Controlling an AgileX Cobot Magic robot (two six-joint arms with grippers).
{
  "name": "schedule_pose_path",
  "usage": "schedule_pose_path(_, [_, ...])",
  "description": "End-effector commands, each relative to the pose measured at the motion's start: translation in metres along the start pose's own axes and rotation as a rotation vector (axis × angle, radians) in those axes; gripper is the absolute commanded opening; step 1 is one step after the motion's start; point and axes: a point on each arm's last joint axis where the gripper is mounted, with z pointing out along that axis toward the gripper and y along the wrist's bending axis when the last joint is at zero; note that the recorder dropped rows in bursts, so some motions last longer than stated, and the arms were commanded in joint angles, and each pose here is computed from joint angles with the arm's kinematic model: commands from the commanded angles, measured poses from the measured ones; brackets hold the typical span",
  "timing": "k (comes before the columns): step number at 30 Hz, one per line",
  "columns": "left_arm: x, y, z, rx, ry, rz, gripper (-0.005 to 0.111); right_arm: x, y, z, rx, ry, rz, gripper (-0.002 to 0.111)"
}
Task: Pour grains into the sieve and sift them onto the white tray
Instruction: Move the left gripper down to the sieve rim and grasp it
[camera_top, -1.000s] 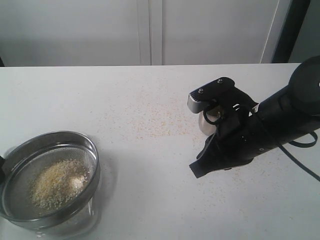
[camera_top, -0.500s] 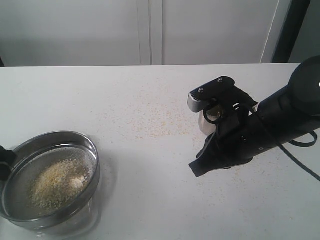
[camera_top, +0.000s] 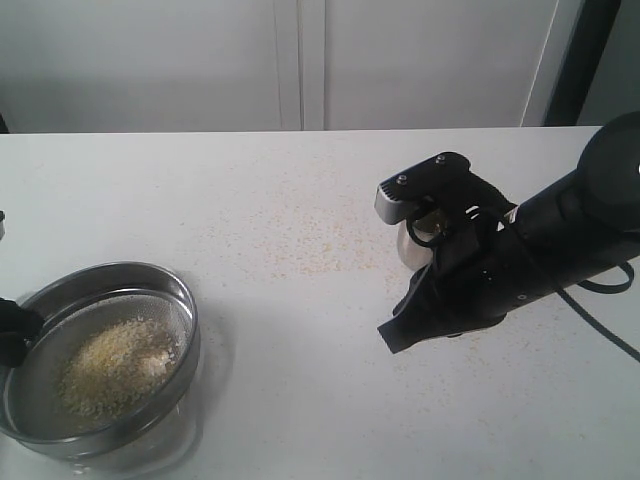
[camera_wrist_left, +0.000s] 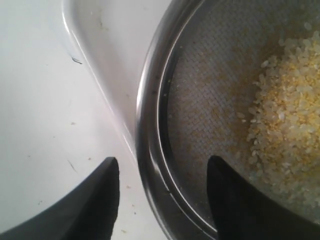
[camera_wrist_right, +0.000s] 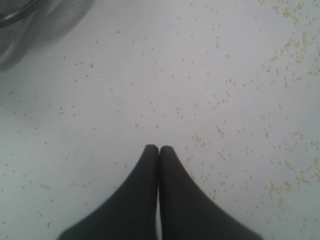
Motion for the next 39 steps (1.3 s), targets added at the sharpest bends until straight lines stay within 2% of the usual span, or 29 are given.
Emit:
schedule_pose_path(1, [-0.001, 0.001, 0.006, 0.002, 0.017, -0.024, 0.056, 0.000, 0.000, -0.001, 0.001, -0.011, -0.002, 0.000])
schedule_pose_path(14, [-0.005, 0.003, 0.017, -0.004, 0.011, -0.085, 0.055, 0.000, 0.000, -0.001, 0.004, -0.014, -0.003, 0.000])
schedule_pose_path(16, [-0.005, 0.003, 0.017, -0.004, 0.009, -0.085, 0.052, 0.000, 0.000, -0.001, 0.004, -0.014, -0.003, 0.000])
schedule_pose_path(20, [-0.005, 0.003, 0.017, -0.006, 0.003, -0.087, 0.035, -0.001, 0.000, -0.001, 0.010, -0.024, -0.003, 0.000])
schedule_pose_path(22, [-0.006, 0.003, 0.017, -0.006, 0.001, -0.091, 0.031, -0.002, -0.001, -0.001, 0.016, -0.032, -0.003, 0.000])
schedule_pose_path(35, [-0.006, 0.003, 0.025, -0.006, 0.017, -0.112, 0.030, -0.002, -0.001, -0.001, 0.015, -0.031, -0.002, 0.000])
schedule_pose_path(37, [-0.006, 0.003, 0.025, -0.006, 0.017, -0.112, 0.024, -0.002, -0.001, -0.001, 0.015, -0.031, -0.002, 0.000])
schedule_pose_path(39, [-0.005, 0.003, 0.025, -0.005, 0.022, -0.112, 0.010, -0.002, -0.001, -0.001, 0.015, -0.031, -0.002, 0.000])
